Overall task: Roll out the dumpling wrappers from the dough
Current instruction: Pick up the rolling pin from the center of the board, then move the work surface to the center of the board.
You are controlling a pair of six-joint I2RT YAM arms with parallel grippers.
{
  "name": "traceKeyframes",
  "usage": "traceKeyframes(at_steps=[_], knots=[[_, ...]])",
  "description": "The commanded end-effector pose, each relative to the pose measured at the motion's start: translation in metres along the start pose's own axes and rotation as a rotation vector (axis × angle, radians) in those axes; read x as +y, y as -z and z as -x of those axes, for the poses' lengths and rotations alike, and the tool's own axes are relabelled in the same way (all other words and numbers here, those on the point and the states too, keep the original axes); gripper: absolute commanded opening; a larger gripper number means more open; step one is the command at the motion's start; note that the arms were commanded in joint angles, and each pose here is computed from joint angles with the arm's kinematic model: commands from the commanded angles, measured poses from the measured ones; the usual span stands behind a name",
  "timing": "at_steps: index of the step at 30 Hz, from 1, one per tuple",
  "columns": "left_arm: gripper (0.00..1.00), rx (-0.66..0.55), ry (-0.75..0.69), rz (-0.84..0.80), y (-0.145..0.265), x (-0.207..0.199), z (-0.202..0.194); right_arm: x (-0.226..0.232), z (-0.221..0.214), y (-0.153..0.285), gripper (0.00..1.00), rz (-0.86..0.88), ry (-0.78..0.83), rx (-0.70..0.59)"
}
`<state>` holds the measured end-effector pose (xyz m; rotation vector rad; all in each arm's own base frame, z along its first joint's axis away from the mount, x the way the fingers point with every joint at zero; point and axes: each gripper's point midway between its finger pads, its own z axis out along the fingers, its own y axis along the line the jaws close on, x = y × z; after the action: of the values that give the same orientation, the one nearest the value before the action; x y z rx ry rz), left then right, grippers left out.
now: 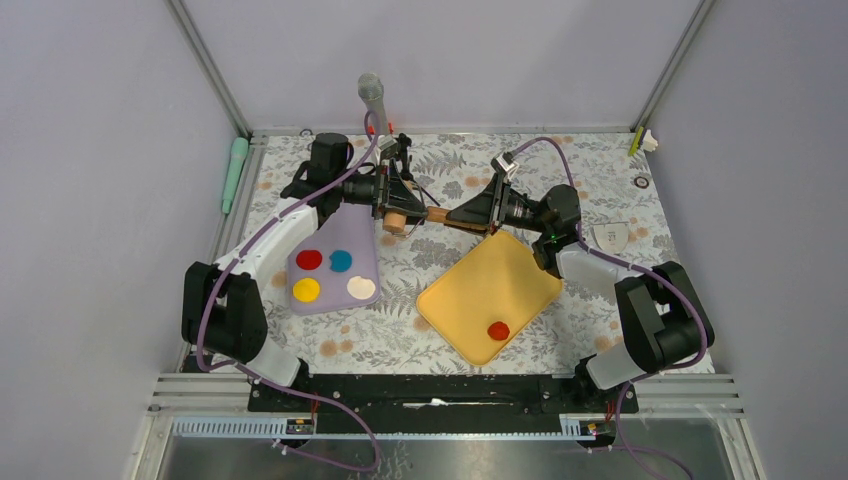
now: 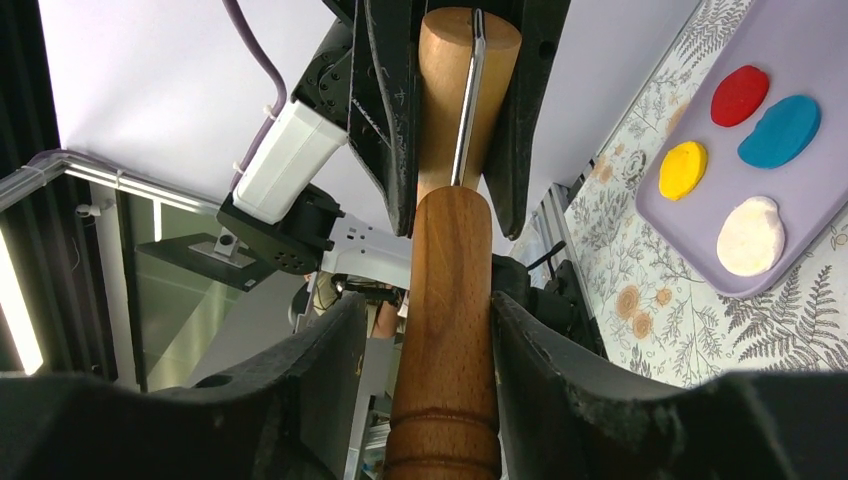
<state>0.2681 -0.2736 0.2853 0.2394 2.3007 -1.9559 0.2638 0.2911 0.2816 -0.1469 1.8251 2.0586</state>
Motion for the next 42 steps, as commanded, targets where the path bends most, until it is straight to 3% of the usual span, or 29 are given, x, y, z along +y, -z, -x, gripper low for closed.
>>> traceKeyframes(at_steps=[1,4,9,12,15,18,19,21,22,23,31,35,42], knots=[[0.00,-0.002,-0.120,-0.039,0.004,-0.028,-0.002,0.019,0.007,-0.003,0.54,0.058,0.082,-0.011],[0.00,-0.003,-0.118,-0.038,0.004,-0.028,-0.001,0.018,0.008,-0.004,0.46,0.058,0.075,-0.013],[0.00,-0.005,-0.115,-0.035,0.003,-0.026,0.000,0.017,0.008,-0.004,0.24,0.057,0.065,-0.018],[0.00,-0.006,-0.111,-0.031,0.002,-0.023,0.000,0.013,0.010,-0.003,0.01,0.047,0.048,-0.031],[0.00,-0.007,-0.100,-0.026,0.001,-0.020,0.002,0.011,0.009,-0.003,0.00,0.038,0.035,-0.039],[0.50,-0.020,-0.079,0.005,0.001,-0.012,0.006,0.003,0.009,-0.002,0.00,-0.007,0.002,-0.046],[0.62,-0.036,-0.077,0.035,0.001,-0.006,0.009,-0.001,0.009,-0.002,0.00,-0.031,-0.010,-0.048],[0.75,-0.070,-0.091,0.096,0.005,0.003,0.014,-0.012,0.009,0.002,0.00,-0.099,-0.034,-0.062],[0.91,-0.087,-0.097,0.118,0.008,0.006,0.016,-0.019,0.008,0.004,0.00,-0.147,-0.044,-0.060],[0.98,-0.100,-0.104,0.134,0.011,0.009,0.017,-0.026,0.007,0.009,0.00,-0.195,-0.052,-0.059],[0.99,-0.167,-0.161,0.354,0.043,0.035,0.016,-0.044,0.010,0.095,0.00,-0.559,-0.167,-0.174],[0.99,-0.188,-0.279,0.650,0.058,0.078,0.006,-0.041,-0.013,0.126,0.00,-0.771,-0.187,-0.114],[0.99,-0.047,-0.458,0.818,-0.007,0.128,-0.038,-0.020,-0.030,0.176,0.00,-1.084,-0.117,-0.112]])
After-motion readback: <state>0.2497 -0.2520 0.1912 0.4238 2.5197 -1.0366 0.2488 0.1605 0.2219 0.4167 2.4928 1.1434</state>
